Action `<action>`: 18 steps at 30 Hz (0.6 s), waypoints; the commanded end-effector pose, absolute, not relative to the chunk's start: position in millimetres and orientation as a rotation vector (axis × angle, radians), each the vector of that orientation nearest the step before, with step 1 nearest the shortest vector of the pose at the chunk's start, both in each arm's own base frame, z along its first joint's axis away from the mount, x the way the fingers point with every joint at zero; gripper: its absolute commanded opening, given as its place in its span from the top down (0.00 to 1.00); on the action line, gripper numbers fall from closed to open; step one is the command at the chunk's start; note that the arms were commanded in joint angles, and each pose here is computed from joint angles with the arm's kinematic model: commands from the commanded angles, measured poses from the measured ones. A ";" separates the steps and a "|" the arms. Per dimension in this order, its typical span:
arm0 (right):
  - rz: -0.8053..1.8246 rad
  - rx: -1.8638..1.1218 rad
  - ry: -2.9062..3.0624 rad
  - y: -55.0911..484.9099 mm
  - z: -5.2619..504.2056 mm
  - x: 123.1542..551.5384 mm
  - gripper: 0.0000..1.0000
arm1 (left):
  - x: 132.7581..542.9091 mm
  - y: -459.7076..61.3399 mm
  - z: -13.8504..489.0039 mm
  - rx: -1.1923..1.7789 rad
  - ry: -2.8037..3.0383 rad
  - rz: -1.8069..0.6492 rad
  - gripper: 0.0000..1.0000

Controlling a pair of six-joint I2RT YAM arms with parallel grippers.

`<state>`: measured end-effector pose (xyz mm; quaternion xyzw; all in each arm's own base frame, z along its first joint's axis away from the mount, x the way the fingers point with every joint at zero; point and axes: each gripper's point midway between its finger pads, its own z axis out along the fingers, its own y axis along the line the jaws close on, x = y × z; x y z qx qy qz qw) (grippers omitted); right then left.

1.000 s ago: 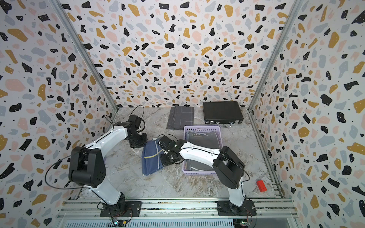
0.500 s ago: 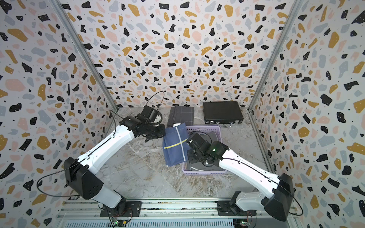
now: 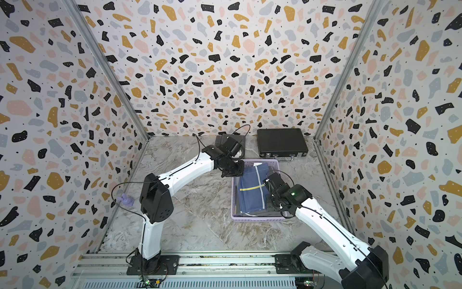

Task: Put the folded pillowcase in the basket
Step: Place the pillowcase in the basket.

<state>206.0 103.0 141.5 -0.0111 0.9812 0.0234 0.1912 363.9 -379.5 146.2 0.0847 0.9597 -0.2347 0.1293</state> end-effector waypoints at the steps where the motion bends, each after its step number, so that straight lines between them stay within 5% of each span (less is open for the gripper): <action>1: 0.033 -0.017 2.808 91.9 125.1 205.0 1.00 | 383.9 -396.0 148.5 0.246 2.735 -0.724 0.93; 7: 0.042 0.053 2.885 87.5 90.2 218.0 1.00 | 394.7 -406.8 116.8 0.250 2.774 -0.705 0.84; 10: 0.025 0.067 2.877 84.0 82.4 221.8 0.99 | 393.3 -403.8 99.7 0.242 2.810 -0.678 0.46; 14: -0.030 0.084 2.839 73.8 88.5 223.0 0.55 | 387.9 -396.2 110.9 0.274 2.772 -0.697 0.09; 18: -0.016 0.106 2.787 68.6 107.7 218.7 0.47 | 381.5 -384.2 157.1 0.303 2.629 -0.743 0.00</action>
